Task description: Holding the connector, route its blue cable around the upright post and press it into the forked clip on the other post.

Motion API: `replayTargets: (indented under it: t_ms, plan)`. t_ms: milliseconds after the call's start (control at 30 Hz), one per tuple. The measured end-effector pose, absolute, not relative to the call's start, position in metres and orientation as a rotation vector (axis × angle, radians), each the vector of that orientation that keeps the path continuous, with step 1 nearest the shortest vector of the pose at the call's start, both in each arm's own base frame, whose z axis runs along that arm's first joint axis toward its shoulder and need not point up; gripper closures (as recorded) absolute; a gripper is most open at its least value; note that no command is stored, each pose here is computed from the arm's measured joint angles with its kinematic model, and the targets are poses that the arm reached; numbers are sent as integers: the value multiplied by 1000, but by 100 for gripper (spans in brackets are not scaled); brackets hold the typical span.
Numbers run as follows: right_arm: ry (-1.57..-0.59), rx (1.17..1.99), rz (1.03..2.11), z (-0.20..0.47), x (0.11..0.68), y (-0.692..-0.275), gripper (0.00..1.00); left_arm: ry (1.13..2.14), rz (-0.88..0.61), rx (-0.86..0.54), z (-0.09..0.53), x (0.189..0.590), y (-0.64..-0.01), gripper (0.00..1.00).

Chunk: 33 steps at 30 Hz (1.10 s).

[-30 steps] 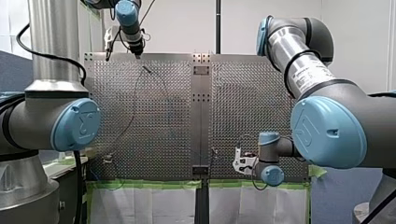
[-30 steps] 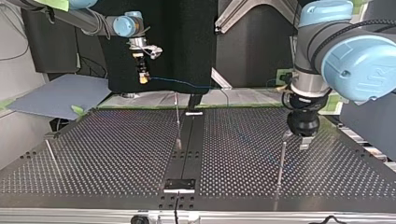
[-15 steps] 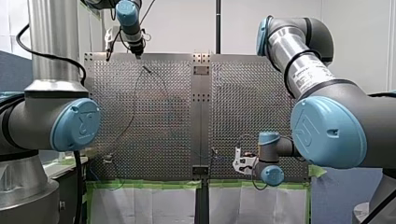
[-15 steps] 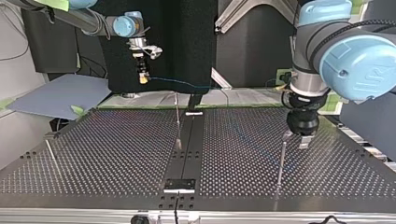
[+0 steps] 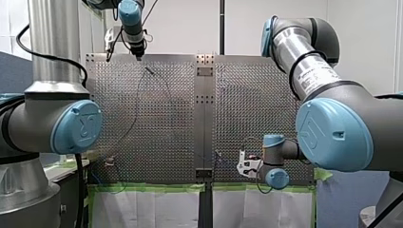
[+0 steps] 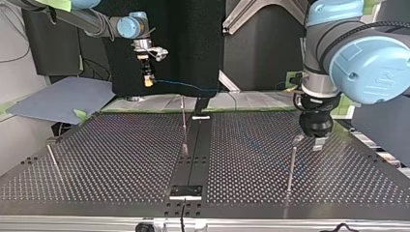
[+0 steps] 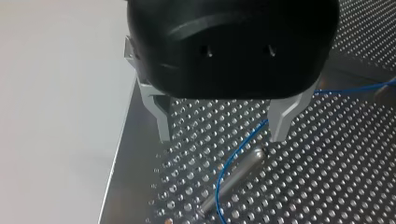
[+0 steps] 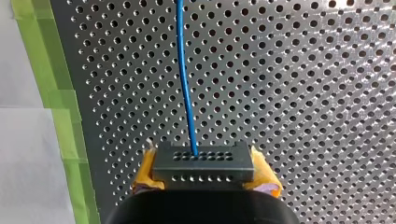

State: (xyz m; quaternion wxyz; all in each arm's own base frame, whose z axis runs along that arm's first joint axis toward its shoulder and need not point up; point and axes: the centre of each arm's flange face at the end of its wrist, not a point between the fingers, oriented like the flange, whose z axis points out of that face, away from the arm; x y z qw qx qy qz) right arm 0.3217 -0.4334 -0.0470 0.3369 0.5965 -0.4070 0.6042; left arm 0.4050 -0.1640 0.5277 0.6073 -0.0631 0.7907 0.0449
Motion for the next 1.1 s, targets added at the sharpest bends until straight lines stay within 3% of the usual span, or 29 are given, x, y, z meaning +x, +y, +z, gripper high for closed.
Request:
replayTargets:
  t_ms: [433, 1100]
  plan:
    - [-1062, 1557, 1574, -47, 322, -433, 100, 1820, 144, -167, 528, 403, -163, 0]
    - [-1085, 1574, 1566, -49, 321, -431, 100, 1772, 107, 36, 501, 414, -223, 0]
